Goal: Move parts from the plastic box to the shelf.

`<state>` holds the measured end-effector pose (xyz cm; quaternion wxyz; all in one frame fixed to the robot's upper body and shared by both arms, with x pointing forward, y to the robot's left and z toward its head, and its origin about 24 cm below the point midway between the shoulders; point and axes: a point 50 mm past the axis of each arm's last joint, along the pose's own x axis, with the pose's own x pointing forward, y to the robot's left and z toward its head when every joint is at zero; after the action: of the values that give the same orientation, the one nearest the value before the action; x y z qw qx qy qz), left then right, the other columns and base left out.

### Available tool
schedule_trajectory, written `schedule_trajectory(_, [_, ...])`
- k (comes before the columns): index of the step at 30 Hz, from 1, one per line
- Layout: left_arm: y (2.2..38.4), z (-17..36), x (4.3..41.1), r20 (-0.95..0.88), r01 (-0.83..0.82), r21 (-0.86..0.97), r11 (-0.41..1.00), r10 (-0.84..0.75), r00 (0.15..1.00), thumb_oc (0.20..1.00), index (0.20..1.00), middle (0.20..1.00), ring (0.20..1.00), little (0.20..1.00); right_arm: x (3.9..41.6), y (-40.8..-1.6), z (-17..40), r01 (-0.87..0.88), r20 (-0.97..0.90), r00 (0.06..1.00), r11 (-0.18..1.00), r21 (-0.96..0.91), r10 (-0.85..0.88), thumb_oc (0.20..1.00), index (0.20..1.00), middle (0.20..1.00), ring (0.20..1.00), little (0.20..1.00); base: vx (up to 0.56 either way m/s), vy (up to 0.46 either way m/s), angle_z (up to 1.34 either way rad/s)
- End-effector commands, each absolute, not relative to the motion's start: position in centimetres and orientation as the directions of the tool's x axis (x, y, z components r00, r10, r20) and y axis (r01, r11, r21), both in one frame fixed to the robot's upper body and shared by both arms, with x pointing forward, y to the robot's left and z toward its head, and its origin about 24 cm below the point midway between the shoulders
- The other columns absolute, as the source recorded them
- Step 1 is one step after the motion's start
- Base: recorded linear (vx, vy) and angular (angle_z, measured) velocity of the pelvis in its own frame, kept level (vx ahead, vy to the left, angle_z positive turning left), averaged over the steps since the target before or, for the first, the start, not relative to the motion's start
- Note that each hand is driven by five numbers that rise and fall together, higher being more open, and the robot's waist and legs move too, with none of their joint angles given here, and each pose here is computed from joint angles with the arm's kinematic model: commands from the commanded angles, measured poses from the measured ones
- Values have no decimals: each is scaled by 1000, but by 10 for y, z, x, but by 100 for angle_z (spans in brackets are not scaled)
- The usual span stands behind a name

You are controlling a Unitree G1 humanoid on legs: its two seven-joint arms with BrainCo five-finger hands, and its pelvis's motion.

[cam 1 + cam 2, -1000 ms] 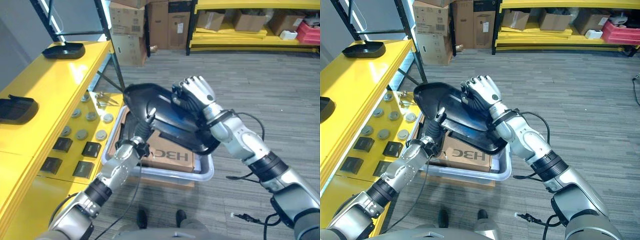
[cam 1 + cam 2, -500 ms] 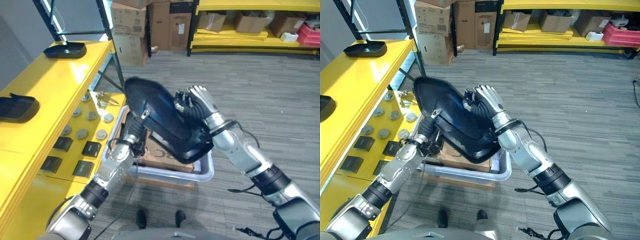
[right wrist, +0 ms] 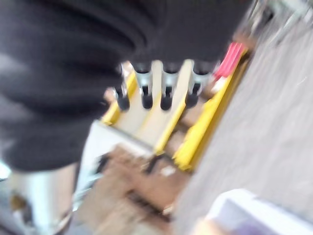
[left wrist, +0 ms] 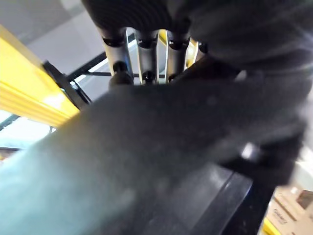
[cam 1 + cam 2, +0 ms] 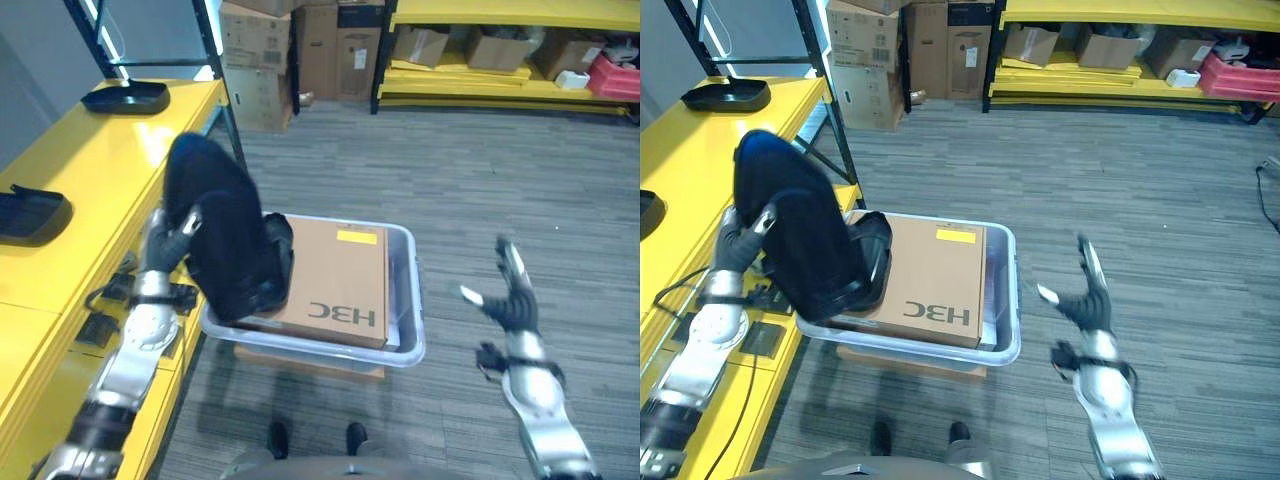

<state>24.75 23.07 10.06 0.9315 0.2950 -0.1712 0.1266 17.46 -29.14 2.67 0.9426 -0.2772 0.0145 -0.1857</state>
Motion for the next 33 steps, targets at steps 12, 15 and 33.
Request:
schedule_trajectory(12, [238,156,227,639,-351,238,906,126,759,200,200,200,200,200,115,-261,-135,-101,-747,595,894,-436,-297,1000,1000,1000,1000,1000,-27,-76,4])
schedule_trajectory(15, [241,162,221,654,-341,231,911,114,747,200,200,200,200,200,108,-246,-148,-220,-821,521,892,-394,-234,1000,1000,1000,1000,1000,-111,-149,23])
schedule_trajectory(33, [220,185,228,722,-286,309,907,-28,691,200,200,200,200,200,86,-277,-149,-49,-843,367,896,-441,-394,1000,1000,1000,1000,1000,-89,25,115])
